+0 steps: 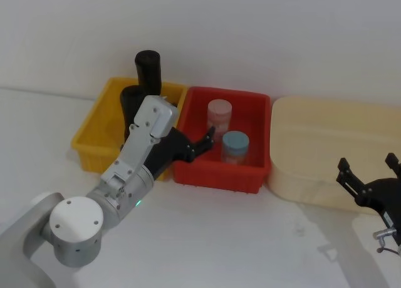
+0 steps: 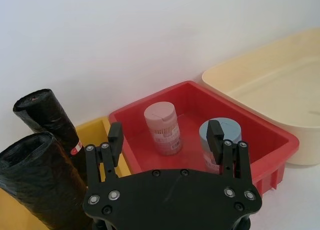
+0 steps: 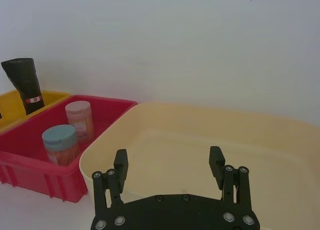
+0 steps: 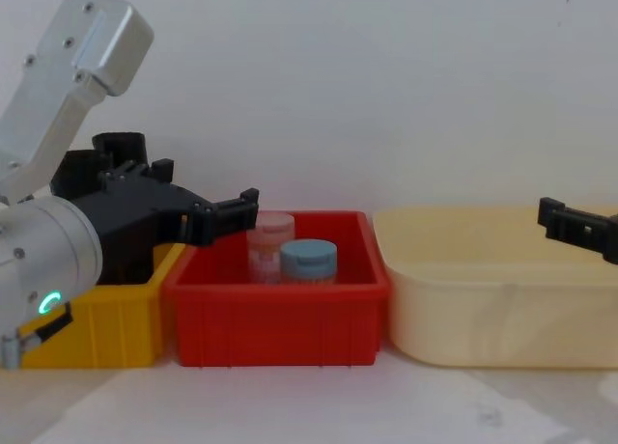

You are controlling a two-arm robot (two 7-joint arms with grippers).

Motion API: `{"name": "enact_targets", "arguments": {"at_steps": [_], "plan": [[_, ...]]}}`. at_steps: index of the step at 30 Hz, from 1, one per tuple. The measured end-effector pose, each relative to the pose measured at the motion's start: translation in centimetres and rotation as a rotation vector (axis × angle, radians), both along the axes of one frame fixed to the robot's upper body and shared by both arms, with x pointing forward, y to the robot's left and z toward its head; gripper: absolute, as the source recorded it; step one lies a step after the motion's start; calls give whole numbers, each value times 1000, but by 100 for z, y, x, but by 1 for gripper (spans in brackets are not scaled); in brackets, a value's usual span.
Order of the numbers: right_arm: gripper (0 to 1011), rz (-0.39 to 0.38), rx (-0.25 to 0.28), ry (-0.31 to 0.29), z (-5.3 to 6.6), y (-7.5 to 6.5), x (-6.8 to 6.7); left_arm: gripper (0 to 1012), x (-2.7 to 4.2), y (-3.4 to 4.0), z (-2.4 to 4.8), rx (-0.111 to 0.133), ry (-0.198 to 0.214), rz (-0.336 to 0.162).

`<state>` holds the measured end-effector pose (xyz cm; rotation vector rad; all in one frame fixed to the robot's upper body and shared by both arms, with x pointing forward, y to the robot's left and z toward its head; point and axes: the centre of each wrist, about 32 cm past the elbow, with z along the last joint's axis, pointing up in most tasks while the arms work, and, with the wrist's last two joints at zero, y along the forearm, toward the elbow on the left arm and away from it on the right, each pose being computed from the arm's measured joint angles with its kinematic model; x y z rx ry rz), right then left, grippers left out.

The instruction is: Pick up the garbage bag with the one hand and transfer it to the other hand.

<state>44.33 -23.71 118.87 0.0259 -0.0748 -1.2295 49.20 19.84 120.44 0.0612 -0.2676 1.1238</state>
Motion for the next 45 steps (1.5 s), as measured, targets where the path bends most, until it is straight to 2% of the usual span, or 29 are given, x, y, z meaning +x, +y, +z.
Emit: {"name": "enact_targets", "arguments": {"at_steps": [15,19,22,26,28,29,31,32,35,36,39,42,43,44,45], "plan": [[1001,0,0,0,1,0,2,1001,0,-1,0,0,0,0],[1001,3,-1,3,13,-6,33,1001,13,-5,20,2,-2,-3],[1001,13,0,11,35,-15,79,1001,36,-6,60,9,-1,-13],[1001,35,4,26,78,-34,162,1001,55,7,161,14,-2,-33],[1001,52,8,36,113,-43,217,1001,55,38,243,15,-1,-43],[1001,58,9,39,126,-45,236,1001,55,54,262,16,2,-45],[1001,90,16,53,190,-47,321,1001,31,119,374,14,1,-56],[1001,90,16,53,190,-47,321,1001,17,150,408,14,-1,-56],[1001,134,26,71,293,-33,449,1001,-19,234,479,11,3,-58],[1001,134,26,71,293,-33,449,1001,-39,276,509,11,1,-57],[1001,181,36,90,411,13,583,1001,-122,454,610,2,6,-45],[1001,217,43,103,511,67,690,1001,-182,584,669,-3,6,-31],[1001,225,45,106,533,81,712,1001,-217,665,699,-8,8,-20],[1001,234,46,108,561,100,743,1001,-227,688,708,-11,10,-18],[1001,241,47,112,575,109,760,1001,-253,749,727,-12,11,-8]]}}
